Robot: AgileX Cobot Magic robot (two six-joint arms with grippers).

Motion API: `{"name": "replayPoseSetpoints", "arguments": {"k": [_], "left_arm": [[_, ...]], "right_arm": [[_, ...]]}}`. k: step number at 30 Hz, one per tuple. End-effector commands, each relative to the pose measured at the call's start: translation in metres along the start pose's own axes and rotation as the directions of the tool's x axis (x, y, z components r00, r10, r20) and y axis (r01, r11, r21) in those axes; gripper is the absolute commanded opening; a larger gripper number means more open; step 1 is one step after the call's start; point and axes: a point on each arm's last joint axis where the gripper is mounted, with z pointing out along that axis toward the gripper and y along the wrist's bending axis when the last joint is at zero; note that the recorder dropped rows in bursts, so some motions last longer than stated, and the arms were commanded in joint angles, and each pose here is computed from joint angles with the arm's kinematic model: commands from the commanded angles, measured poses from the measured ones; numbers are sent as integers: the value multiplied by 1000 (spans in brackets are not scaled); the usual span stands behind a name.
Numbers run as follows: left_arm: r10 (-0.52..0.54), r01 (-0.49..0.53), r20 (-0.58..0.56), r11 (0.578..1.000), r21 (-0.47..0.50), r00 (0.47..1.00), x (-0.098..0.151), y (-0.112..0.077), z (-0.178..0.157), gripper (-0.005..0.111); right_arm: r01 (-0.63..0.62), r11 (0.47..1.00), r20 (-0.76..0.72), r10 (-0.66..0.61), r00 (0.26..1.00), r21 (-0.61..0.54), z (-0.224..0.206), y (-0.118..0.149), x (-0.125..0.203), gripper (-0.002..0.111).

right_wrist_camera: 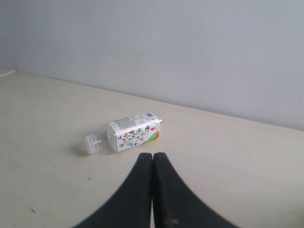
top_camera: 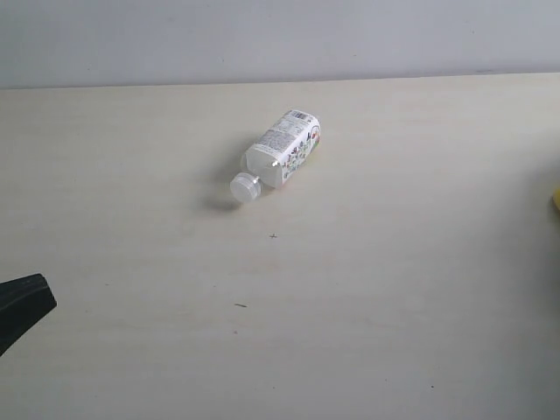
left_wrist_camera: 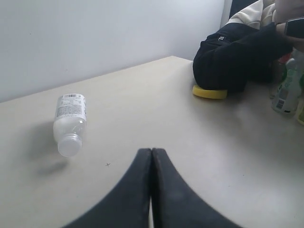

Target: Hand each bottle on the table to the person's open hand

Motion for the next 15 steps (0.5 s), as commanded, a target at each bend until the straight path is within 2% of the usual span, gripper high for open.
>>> {"name": "replayPoseSetpoints", "arguments": {"k": [1,8,15], "left_arm": [[7,-7,12,1000,4,1000,0,0,0,0],[36,-36,55,999,0,998,-4,0,-1,0],[5,-5,113,1000,0,994,-16,0,-1,0]], "right_arm": [[0,1000,6,0,1000,2,0,0,1,0],[0,1000,6,0,1000,2,0,0,1,0],[0,1000,6,0,1000,2,0,0,1,0]]}}
